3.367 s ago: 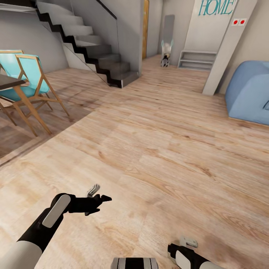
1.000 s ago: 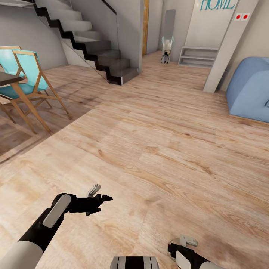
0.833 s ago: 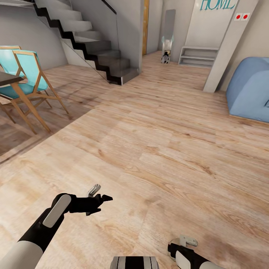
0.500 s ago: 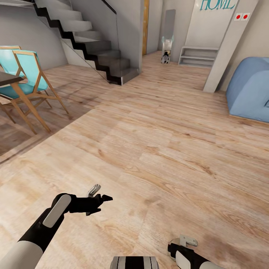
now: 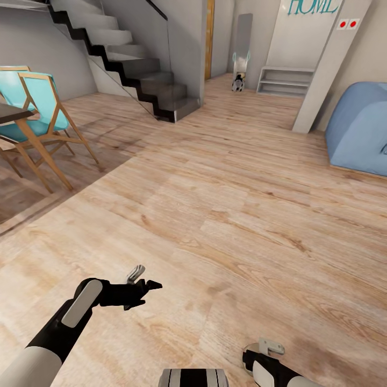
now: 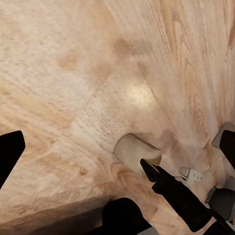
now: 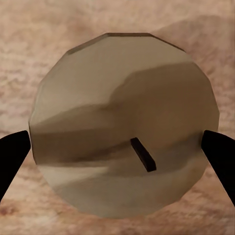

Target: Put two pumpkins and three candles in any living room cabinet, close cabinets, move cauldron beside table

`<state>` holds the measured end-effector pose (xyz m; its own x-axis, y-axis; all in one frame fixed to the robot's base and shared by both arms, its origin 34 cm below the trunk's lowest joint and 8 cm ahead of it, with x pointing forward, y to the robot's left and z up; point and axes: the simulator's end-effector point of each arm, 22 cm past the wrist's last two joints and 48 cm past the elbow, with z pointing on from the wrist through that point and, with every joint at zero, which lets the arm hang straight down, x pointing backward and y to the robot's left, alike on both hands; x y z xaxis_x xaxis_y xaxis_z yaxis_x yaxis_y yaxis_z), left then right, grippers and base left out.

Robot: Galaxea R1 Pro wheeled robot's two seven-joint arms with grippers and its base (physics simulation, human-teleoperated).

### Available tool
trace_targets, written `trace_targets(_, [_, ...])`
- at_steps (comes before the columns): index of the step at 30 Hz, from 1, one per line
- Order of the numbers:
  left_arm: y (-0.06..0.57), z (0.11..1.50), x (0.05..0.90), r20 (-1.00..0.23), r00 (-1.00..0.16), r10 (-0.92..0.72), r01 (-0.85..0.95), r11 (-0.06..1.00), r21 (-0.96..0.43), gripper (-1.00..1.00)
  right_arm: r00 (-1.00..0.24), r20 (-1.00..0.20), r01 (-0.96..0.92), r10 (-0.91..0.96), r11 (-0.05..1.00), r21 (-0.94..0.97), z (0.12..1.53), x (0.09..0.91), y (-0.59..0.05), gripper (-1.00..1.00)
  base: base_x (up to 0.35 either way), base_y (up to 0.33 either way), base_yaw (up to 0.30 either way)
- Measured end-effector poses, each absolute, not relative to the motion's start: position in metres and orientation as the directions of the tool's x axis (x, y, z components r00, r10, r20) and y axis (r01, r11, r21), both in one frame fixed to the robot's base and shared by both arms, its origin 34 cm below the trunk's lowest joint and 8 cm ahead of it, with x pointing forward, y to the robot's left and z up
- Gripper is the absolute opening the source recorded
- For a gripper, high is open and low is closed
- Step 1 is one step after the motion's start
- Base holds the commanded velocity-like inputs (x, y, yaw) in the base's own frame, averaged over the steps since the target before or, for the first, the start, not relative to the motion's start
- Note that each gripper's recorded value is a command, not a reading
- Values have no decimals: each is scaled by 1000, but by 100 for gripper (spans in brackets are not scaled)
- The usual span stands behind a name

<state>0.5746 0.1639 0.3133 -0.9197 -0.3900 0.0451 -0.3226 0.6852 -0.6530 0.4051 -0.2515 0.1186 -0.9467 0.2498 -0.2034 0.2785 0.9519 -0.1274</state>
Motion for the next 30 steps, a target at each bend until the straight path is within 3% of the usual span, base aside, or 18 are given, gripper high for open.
trace_targets(30, [163, 337, 583, 5, -921, -390, -293, 684, -668, 100, -938, -247, 279, 245, 953, -115, 135, 423, -252, -100, 0, 0, 0])
